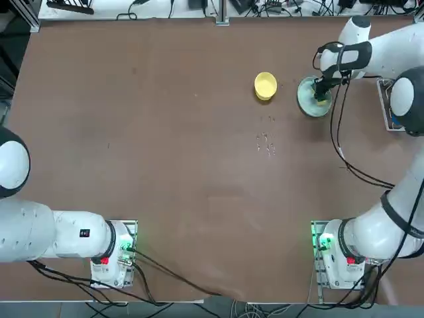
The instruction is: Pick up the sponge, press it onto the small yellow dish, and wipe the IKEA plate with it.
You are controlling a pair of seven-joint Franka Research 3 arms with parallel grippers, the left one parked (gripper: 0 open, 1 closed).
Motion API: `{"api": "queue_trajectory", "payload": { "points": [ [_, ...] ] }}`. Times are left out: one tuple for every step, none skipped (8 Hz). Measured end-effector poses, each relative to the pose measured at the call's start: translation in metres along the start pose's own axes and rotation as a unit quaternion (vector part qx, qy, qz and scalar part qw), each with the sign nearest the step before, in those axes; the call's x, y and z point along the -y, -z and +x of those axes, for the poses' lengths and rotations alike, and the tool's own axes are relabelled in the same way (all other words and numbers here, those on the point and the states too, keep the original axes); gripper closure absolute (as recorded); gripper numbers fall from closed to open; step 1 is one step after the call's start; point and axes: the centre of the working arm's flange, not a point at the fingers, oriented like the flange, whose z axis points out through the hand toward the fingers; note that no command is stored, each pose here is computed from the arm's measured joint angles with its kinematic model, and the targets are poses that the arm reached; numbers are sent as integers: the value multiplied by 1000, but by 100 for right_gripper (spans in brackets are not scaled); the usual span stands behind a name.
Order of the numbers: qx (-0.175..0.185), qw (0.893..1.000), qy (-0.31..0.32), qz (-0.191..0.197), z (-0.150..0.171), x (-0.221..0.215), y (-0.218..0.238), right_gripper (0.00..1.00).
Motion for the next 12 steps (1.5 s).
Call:
{"api": "queue_trajectory", "payload": {
  "points": [
    [-4,1000,6,0,6,6,1,79],
    [-6,1000,14,0,11,16,2,79],
    [-8,1000,17,1,16,34,2,79],
    [-7,1000,13,0,18,54,2,79],
    [-6,1000,8,0,19,73,1,79],
    [-4,1000,1,-1,20,85,0,79],
    [-3,1000,-9,-3,19,87,1,79],
    [-2,1000,-16,-3,19,88,1,79],
    [-2,1000,-23,-2,17,89,1,79],
    [-1,1000,-26,-2,15,90,2,79],
    [0,1000,-27,-1,11,92,4,79],
    [1,1000,-26,-1,6,94,6,79]
  ]
}}
